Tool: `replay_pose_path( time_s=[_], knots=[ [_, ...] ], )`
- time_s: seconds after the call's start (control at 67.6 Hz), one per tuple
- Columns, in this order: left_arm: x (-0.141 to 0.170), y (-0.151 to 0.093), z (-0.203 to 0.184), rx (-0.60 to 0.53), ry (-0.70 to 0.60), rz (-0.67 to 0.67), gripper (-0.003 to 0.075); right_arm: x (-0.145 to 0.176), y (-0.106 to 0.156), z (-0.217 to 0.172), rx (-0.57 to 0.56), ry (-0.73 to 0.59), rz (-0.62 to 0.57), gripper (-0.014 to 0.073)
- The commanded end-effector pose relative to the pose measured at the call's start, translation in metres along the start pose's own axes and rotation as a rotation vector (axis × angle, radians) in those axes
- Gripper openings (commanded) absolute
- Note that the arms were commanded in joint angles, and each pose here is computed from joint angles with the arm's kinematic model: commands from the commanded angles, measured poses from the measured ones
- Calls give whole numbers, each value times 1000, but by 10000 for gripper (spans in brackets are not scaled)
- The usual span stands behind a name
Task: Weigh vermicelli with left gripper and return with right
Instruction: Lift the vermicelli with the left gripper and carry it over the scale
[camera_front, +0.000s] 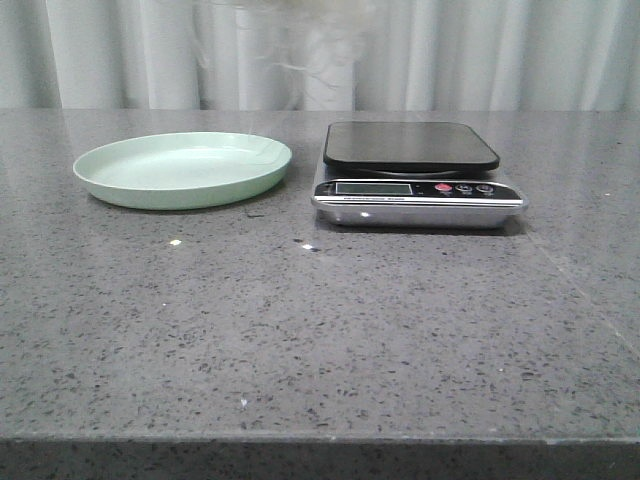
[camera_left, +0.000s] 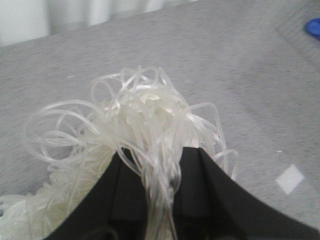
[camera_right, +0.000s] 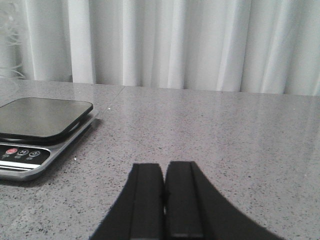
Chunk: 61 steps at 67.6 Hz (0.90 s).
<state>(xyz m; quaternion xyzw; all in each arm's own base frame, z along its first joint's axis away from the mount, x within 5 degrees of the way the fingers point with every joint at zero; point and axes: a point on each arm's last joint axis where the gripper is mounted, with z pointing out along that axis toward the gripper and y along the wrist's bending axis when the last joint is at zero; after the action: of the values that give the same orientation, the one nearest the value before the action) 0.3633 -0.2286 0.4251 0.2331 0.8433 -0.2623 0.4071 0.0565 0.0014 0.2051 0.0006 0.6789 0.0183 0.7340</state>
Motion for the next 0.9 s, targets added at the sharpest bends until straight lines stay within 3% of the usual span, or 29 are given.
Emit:
replay_pose_path(
  time_s=[0.0,0.163,0.429,0.71,0.888],
  knots=[
    [-22,-32,-17,73,-196,10,143,-11,0,-2,8,-101,-15,151],
    [-14,-50,15,84,-208,50,143,-11,0,-2,8,-101,-15,151],
    [12,-41,66,53,-65,69,143,-11,0,-2,8,-101,-15,151],
    [33,-33,93,42,65,68,145,-11,0,-2,8,-101,-15,151],
    [32,-33,92,43,68,69,203,-11,0,-2,8,-101,-15,151]
  ],
)
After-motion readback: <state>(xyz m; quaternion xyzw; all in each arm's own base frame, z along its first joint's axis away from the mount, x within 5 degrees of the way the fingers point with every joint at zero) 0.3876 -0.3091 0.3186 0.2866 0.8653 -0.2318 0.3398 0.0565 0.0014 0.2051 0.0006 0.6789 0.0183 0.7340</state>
